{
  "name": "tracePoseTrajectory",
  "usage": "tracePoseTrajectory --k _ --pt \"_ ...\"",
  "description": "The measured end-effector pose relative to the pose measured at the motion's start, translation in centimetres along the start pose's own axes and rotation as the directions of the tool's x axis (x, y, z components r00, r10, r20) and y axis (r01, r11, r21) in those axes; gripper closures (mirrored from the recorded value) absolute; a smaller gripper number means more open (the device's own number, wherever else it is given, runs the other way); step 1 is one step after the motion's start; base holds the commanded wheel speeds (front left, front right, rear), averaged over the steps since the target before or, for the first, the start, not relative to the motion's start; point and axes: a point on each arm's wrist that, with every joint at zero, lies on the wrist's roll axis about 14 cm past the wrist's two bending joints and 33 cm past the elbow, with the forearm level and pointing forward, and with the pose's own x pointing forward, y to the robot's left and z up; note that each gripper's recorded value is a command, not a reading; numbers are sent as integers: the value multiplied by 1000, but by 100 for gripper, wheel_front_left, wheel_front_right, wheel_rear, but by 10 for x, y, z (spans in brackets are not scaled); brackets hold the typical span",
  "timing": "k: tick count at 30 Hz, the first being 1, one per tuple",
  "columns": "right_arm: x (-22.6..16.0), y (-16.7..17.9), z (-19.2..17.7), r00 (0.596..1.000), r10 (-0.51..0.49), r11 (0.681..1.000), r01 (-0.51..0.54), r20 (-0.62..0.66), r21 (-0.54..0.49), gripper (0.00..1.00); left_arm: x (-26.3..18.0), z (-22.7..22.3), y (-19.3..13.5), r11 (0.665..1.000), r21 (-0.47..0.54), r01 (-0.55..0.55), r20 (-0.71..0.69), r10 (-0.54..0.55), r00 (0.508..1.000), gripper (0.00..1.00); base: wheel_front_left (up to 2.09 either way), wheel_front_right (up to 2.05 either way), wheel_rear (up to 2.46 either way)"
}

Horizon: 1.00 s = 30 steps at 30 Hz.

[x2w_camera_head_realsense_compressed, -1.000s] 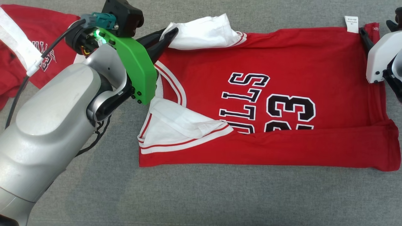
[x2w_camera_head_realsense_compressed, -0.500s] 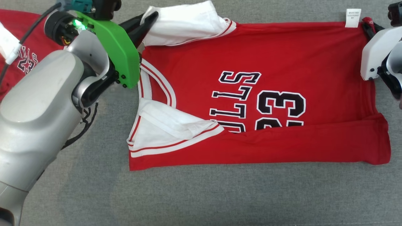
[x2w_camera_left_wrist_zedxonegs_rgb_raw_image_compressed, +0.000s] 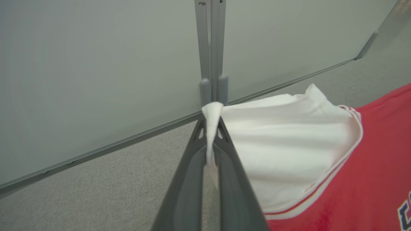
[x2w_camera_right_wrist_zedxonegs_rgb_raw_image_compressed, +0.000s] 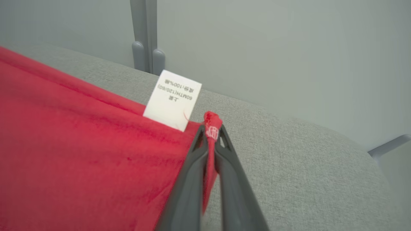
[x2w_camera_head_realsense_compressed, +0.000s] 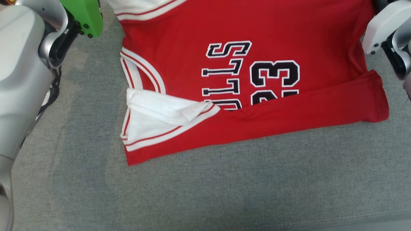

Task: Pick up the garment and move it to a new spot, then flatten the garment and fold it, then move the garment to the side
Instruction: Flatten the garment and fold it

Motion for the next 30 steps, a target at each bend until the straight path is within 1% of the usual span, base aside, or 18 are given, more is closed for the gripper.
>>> tracePoseTrajectory --k 3,5,8,10,15,21,30 --pt "2 -9 11 998 -25 1000 24 50 7 100 9 5 1 1000 7 -10 39 10 999 100 0 0 0" --pt "1 -12 15 997 -32 999 32 64 3 100 12 2 -3 1000 12 -3 41 3 999 100 0 0 0" --pt "-5 -9 12 998 -26 1000 26 64 2 100 9 0 -9 1000 22 10 43 -11 999 100 0 0 0" --pt "-12 -5 5 999 -12 1000 12 50 -18 100 3 -5 -13 1000 27 16 35 -17 999 100 0 0 0" --pt "-30 -6 13 995 -9 1000 8 95 12 100 -21 -19 -27 998 35 53 8 -53 999 100 0 0 0" --pt "-56 7 -1 996 24 999 -26 80 27 100 -58 -24 -44 994 23 109 -11 -109 994 100 0 0 0" --pt "-95 34 -25 994 109 993 -110 18 39 100 -129 -60 -70 982 -21 188 -165 -189 968 100 0 0 0"
